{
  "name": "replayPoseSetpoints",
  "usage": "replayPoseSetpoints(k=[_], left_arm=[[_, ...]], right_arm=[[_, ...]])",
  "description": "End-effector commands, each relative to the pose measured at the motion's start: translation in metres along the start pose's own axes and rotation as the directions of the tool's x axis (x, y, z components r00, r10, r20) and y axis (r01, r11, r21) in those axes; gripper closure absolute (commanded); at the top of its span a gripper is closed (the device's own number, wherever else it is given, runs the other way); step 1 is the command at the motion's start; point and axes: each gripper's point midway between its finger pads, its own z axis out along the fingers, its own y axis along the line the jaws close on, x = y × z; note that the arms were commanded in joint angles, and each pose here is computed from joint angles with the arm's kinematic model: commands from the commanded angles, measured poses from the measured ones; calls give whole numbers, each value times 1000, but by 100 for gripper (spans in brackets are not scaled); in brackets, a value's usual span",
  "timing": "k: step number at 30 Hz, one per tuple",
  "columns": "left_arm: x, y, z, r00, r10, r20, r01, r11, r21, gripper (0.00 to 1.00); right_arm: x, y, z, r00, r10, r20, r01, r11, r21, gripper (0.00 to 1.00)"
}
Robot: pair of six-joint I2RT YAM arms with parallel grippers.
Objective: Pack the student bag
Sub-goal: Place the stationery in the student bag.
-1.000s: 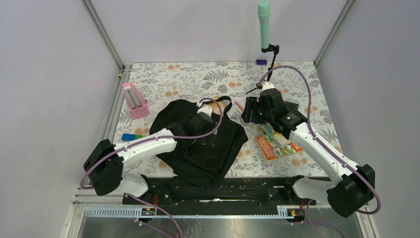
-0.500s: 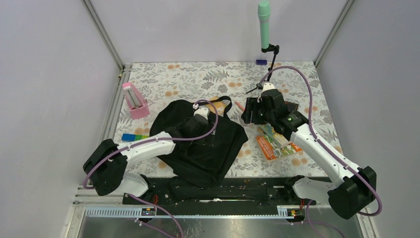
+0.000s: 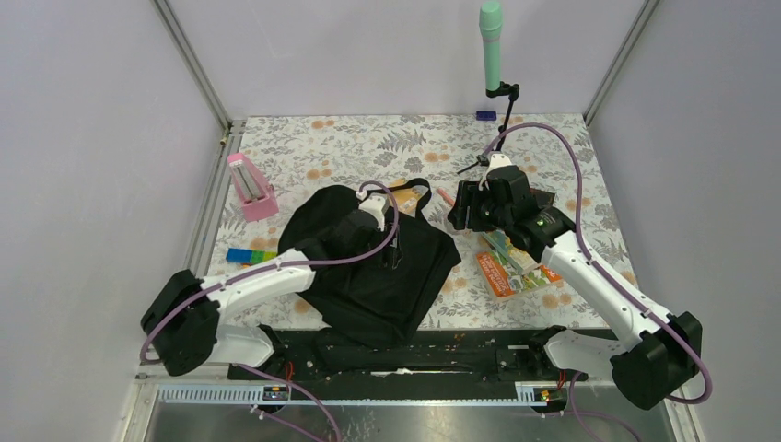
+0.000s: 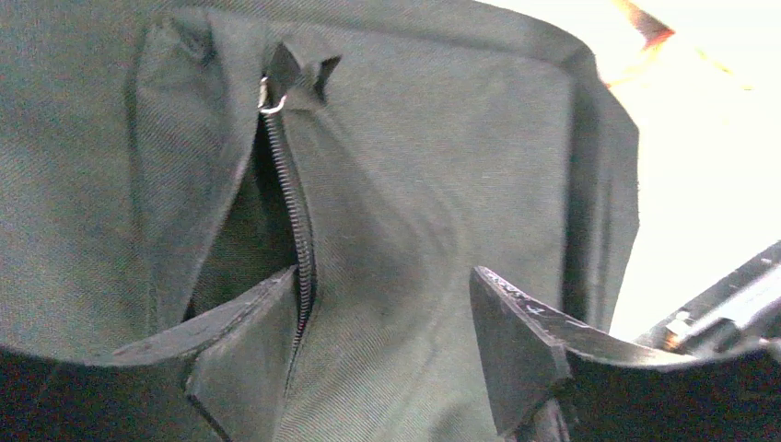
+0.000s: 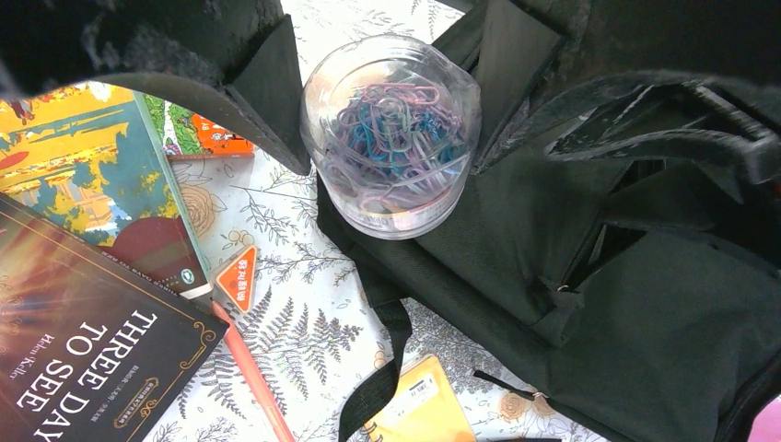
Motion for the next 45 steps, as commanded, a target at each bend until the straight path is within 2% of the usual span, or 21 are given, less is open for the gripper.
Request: replayPoseSetpoints(k=[1,7,17,20,27,33,36,40,41,45], left_arm=[[-22,-32,-24,998,-32,62,21,986,167,36],[-18,-43,-42,998,-21,56,6,968,250,38],[3,-17,-35,999,48,10,-49,988,144,38],[4,-3,-30,998,68,14,-69,995,73,38],[8,9,-25,997,74,7,-74,997,14,39],[17,17,-29,997,78,-19,-78,997,-24,49],[21,12,-33,998,66,-22,-66,998,0,56],[33,4,-35,996,75,-46,-73,997,32,69],[35,4,-35,996,76,-46,-75,997,31,76],[37,6,-39,997,74,-19,-74,997,29,91]], right_arm=[[-16,10,-10,998,10,64,-7,999,-50,67],[-13,16,-10,999,11,47,-7,997,-79,68],[-13,19,-14,999,16,47,-11,995,-100,68],[-12,22,-14,999,18,42,-13,993,-115,68],[-13,31,-18,999,0,35,5,987,-162,69],[-14,46,-20,1000,-14,28,20,976,-219,71],[-13,61,-18,999,-31,24,36,967,-253,72],[-11,100,-14,997,-77,16,78,943,-323,73],[-11,112,-12,996,-87,19,88,935,-344,73],[-2,151,9,996,-81,-23,65,907,-417,78]])
